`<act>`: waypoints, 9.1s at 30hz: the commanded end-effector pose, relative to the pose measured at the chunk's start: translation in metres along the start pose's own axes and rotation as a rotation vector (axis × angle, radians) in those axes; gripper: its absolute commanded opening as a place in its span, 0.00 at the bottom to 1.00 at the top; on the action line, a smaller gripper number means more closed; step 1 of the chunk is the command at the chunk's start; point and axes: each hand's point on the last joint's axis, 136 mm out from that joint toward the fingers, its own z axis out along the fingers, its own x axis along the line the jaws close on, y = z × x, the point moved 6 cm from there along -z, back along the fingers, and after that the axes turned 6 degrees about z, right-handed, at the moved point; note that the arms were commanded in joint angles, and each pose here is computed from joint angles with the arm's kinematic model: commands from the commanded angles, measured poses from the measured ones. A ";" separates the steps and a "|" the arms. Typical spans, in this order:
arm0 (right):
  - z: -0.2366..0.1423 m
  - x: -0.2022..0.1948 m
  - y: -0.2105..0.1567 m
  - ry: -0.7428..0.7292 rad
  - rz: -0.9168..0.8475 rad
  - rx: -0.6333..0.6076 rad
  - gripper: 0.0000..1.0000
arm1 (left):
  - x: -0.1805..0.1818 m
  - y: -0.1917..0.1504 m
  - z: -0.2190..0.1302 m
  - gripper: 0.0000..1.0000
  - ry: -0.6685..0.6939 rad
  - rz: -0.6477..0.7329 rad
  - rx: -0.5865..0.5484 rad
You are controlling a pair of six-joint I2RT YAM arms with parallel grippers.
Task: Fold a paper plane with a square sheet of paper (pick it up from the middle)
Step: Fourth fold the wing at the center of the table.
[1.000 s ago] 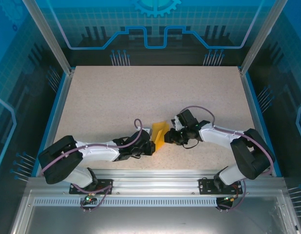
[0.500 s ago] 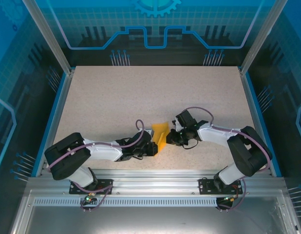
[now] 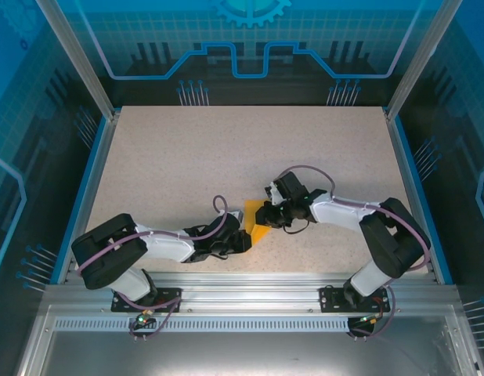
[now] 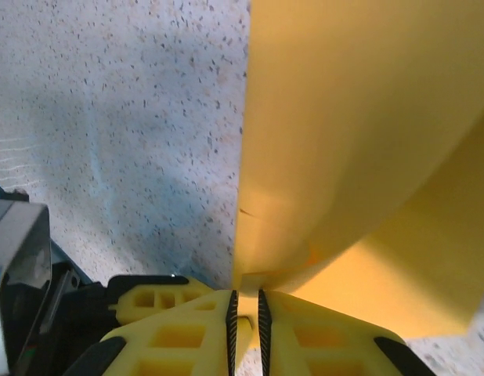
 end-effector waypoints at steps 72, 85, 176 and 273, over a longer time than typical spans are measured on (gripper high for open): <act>0.028 0.023 -0.002 0.017 -0.052 0.074 0.19 | 0.016 -0.005 -0.024 0.26 0.084 0.097 0.023; 0.028 0.025 -0.001 0.021 -0.056 0.079 0.19 | 0.019 -0.009 -0.020 0.07 0.063 0.073 0.018; 0.018 0.024 0.009 0.028 -0.044 0.026 0.21 | 0.041 0.013 -0.013 0.05 0.086 -0.083 0.021; 0.056 -0.041 -0.010 -0.155 0.024 0.111 0.16 | 0.014 -0.003 -0.004 0.24 -0.119 -0.138 0.246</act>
